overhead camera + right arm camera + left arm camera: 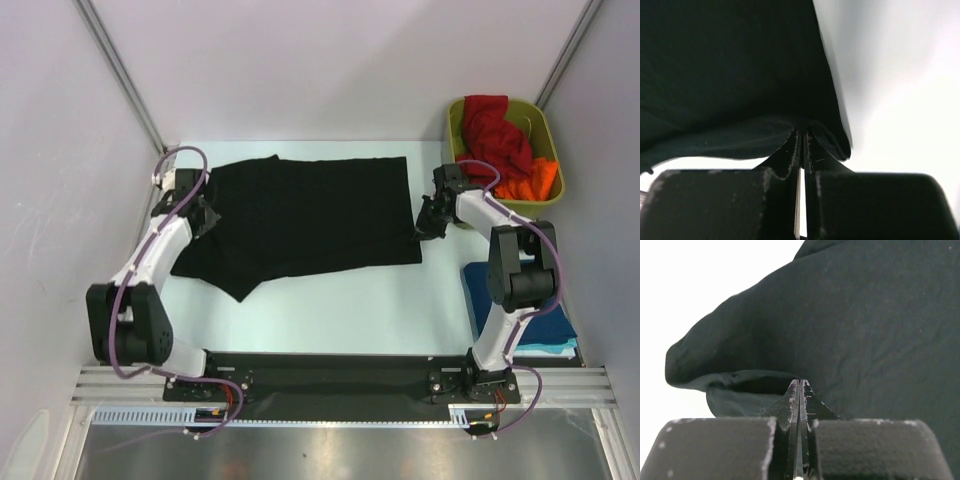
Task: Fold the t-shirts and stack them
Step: Flatten the tshirt out
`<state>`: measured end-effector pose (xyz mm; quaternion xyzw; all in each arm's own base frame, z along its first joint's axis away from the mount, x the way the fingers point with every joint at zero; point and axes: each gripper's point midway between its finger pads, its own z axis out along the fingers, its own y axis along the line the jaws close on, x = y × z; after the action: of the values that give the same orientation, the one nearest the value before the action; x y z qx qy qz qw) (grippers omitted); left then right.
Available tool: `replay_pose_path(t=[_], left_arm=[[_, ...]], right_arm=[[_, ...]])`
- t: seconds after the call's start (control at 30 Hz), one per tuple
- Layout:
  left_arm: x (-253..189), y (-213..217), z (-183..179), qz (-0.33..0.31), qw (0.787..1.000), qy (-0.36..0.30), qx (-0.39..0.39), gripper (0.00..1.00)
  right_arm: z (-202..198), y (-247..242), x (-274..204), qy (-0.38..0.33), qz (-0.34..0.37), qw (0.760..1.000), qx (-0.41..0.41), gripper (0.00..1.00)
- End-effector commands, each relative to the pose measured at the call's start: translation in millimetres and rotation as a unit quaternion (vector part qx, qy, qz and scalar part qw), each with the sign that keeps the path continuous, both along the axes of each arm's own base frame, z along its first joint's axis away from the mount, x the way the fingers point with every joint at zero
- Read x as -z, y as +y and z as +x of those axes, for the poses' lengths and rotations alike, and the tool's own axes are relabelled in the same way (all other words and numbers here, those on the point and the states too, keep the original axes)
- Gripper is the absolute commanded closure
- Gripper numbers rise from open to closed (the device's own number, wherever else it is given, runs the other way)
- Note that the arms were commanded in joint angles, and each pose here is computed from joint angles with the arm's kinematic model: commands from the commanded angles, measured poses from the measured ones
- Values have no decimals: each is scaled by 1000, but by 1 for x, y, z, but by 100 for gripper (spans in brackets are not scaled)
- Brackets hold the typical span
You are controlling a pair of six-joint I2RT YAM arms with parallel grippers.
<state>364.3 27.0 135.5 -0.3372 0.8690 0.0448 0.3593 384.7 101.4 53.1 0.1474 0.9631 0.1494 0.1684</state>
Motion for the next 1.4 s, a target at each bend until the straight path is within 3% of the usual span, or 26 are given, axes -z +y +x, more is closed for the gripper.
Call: replay_pose_path(t=[0.0,0.47,0.63,0.7,0.73,0.77,0.83,0.87,0.93,0.97,1.07,1.2,1.23,1.27,1.3,1.37], left_arm=[[-13,0,30,-1,1000,-13,27,100],[10,45,59,-14,1000,22,-15,100],[9,46,65,-18,999,34,-6,97],[6,52,60,-6,998,53,-18,83],[2,54,57,-2,998,55,-23,82],[-3,56,53,2,998,54,-27,77],[-17,61,35,15,998,43,-41,66],[-20,64,28,18,998,38,-49,48],[-22,67,2,-1,998,22,-63,32],[-22,68,-6,-10,998,14,-67,17],[-4,74,-42,-64,994,7,-93,2],[24,87,-68,-158,980,-25,-116,5],[35,87,-77,-168,979,-19,-114,9],[37,88,-78,-174,978,-23,-112,22],[38,95,-80,-169,978,-28,-115,27],[43,98,-77,-158,983,-26,-93,28]], right_arm=[[24,-11,-7,-24,-35,999,-7,100],[59,-10,21,-12,-55,998,-15,100],[67,-9,23,-4,-57,998,-20,95],[71,-9,15,-5,-66,998,-24,79],[71,-12,10,-8,-82,996,-23,73],[72,-13,4,-11,-93,995,-31,58],[66,-10,-16,-22,-115,992,-42,47],[64,-12,-22,-28,-128,990,-43,40],[49,-11,-27,-25,-132,990,-50,37],[46,-10,-45,-46,-126,990,-49,33],[23,-2,-55,-56,-90,993,-55,29],[-6,11,-44,-44,-6,998,-41,23],[-12,13,-41,-35,25,999,-22,23],[-19,13,-28,-35,39,999,-13,25],[-23,14,-29,-43,52,998,-6,25],[-29,18,-19,-44,70,997,-1,28]])
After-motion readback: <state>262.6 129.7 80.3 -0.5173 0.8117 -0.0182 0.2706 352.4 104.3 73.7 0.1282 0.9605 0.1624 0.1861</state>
